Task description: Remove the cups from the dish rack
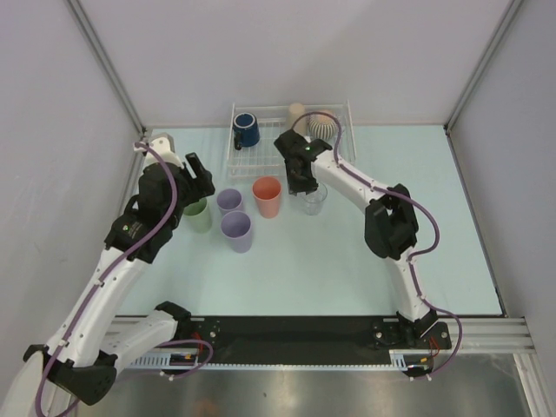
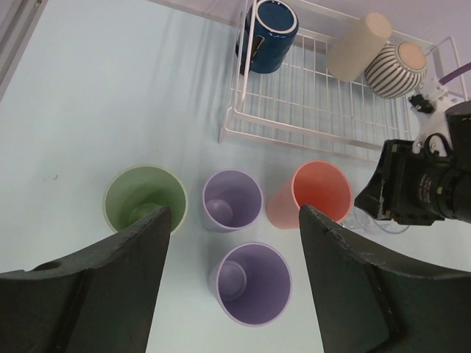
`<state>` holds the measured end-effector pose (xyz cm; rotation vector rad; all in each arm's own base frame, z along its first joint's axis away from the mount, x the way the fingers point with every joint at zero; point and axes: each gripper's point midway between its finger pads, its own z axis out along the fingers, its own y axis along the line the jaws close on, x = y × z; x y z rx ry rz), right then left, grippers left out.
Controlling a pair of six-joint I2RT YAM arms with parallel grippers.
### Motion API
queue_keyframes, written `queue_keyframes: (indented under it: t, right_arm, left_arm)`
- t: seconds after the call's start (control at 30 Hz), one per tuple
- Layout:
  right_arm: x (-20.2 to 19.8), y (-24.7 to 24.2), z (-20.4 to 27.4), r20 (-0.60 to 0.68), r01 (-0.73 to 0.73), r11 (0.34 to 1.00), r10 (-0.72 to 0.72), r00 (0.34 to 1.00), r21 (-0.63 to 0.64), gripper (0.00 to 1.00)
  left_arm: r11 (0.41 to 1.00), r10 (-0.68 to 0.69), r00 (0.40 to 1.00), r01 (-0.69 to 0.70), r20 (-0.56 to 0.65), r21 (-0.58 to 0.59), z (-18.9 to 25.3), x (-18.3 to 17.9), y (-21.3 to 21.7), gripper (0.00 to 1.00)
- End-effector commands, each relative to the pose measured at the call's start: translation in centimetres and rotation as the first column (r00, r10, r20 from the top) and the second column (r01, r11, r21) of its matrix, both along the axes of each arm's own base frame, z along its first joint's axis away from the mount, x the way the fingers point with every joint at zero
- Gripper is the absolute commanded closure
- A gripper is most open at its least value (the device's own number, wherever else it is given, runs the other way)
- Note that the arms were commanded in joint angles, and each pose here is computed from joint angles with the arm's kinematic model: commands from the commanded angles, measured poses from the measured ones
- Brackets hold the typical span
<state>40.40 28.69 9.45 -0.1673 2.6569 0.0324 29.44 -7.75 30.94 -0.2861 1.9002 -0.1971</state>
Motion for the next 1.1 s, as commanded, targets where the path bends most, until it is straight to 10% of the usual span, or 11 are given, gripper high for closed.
queue_keyframes:
  t: [0.0, 0.17, 0.4, 1.07]
  right_arm:
    - [1.6, 1.0, 10.8, 0.219, -0.013, 0.993, -0.013, 0.976, 0.116, 0.55]
    - [1.2, 0.6, 18.7, 0.349, -0.032, 0.980, -0.039, 0.936, 0.197, 0.48]
    - [-3.3, -4.7, 27.5, 0.543, -0.019, 0.978, -0.098, 0.834, 0.206, 0.10]
    - [-13.0, -15.7, 22.0, 0.636, 0.087, 0.981, -0.177, 0.751, 0.171, 0.02]
  left_arm:
    - [1.000, -0.017, 0.999, 0.018, 0.037, -0.018, 1.2, 0.4, -0.6, 0.24]
    - [1.000, -0.023, 0.999, 0.024, 0.035, -0.017, 1.1, 0.6, -0.8, 0.22]
    - [0.998, -0.064, 0.998, 0.064, -0.001, 0.017, -0.1, 0.6, -1.6, 0.00]
    - [0.984, -0.041, 0.986, 0.068, -0.165, 0.165, -5.4, -1.3, -1.0, 0.00]
